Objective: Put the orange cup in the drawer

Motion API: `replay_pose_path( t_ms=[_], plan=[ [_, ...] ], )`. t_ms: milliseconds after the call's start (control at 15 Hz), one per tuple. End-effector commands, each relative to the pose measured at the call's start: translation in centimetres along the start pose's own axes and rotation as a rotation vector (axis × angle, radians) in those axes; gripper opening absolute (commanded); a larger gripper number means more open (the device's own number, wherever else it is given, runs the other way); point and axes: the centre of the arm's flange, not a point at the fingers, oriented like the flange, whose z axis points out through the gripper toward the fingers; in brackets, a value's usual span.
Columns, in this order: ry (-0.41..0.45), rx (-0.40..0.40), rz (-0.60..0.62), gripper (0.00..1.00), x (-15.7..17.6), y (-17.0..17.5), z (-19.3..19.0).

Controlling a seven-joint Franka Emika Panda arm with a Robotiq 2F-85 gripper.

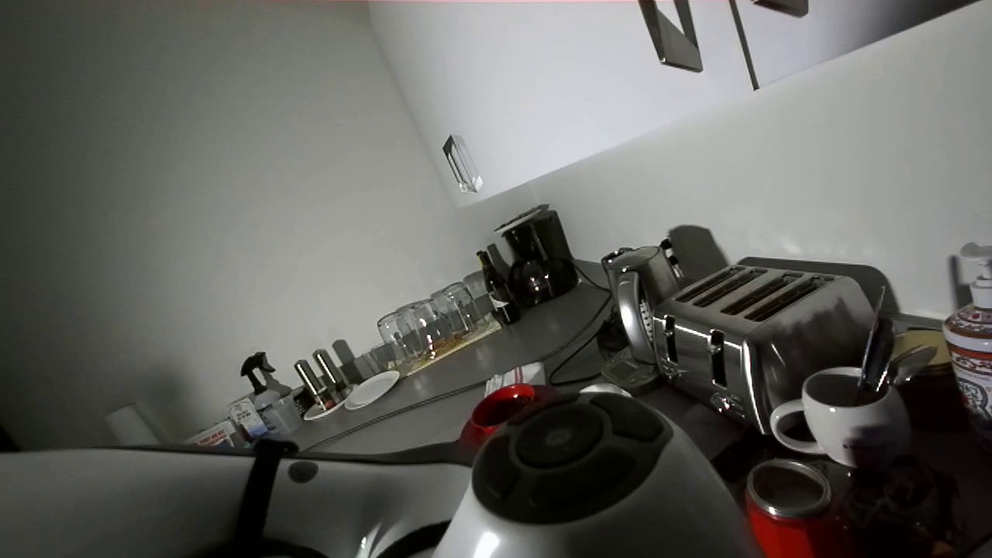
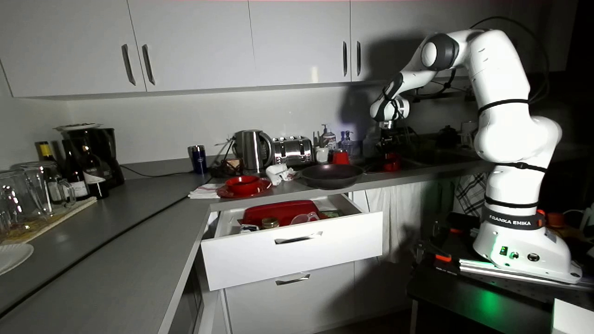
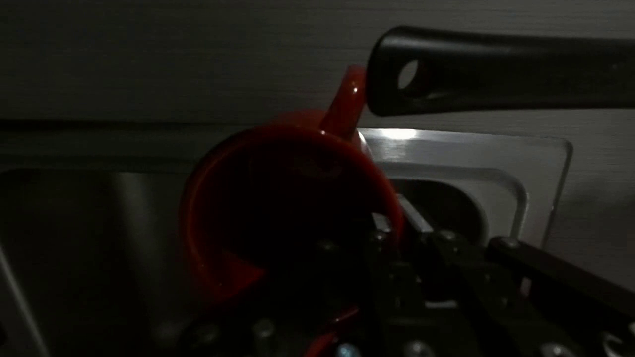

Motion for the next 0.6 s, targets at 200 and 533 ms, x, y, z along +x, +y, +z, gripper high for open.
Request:
replay_pose_path(
  t_ms=[200, 533],
  plan=[
    [0.05, -0.005, 0.06, 0.08, -1.5, 2.1, -3.3],
    [0.108, -0.009, 0.083, 0.08, -3.1, 3.7, -6.8]
  ],
)
